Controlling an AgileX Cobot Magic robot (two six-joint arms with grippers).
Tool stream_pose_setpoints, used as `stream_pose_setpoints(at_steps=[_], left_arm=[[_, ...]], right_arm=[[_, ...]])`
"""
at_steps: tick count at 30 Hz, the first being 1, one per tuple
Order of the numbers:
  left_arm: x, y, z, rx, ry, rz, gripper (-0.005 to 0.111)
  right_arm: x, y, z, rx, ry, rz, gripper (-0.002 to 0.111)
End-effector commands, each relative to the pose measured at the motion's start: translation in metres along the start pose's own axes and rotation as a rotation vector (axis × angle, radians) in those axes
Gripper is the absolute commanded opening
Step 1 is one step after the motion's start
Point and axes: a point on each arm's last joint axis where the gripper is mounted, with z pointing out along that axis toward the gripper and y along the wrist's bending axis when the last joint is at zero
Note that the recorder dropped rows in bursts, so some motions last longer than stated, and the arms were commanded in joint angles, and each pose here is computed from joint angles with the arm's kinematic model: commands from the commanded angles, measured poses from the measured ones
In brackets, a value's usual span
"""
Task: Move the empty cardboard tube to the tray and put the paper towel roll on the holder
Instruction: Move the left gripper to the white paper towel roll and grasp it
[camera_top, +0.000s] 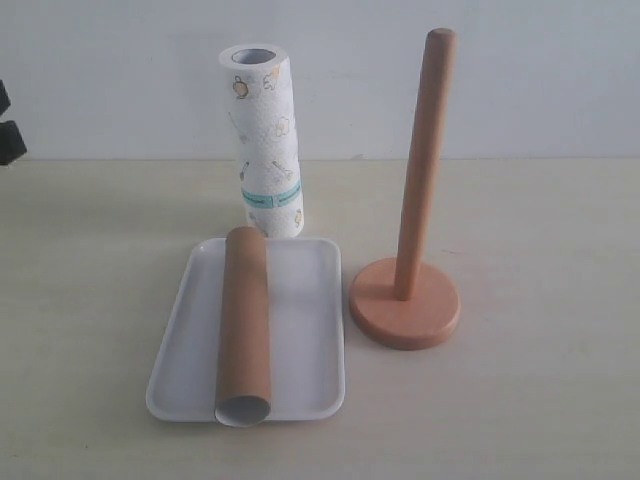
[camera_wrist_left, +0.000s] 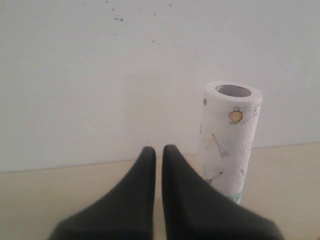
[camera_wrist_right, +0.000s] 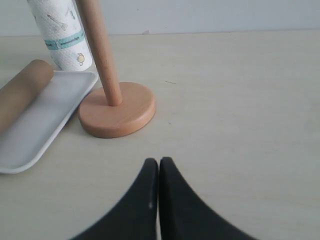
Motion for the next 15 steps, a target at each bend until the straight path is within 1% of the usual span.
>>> stream_pose_setpoints(at_steps=[1,3,7,9,12,15], left_arm=[[0.015,-0.009,0.019,0.111,-0.046,0.05,0.004],[0.024,-0.01,0.027,0.143,-0.045,0.06,0.004],[0.04,-0.011,0.041,0.171,-0.05,0.036,0.004],[0.047,-0.011,0.047,0.186,-0.058,0.027,0.008],[0.057,-0.012,0.055,0.213,-0.068,0.052,0.025],[0.064,-0.016,0.064,0.264,-0.065,0.071,0.048]], right_arm=[[0.0,0.0,0.0,0.006,-0.004,-0.01,0.0],[0.0,0.0,0.0,0.006,-0.004,-0.01,0.0],[0.0,0.0,0.0,0.006,-0.004,-0.01,0.0],[0.0,0.0,0.0,0.006,-0.004,-0.01,0.0],[0.0,0.0,0.0,0.006,-0.004,-0.01,0.0],[0.0,0.0,0.0,0.006,-0.004,-0.01,0.0]])
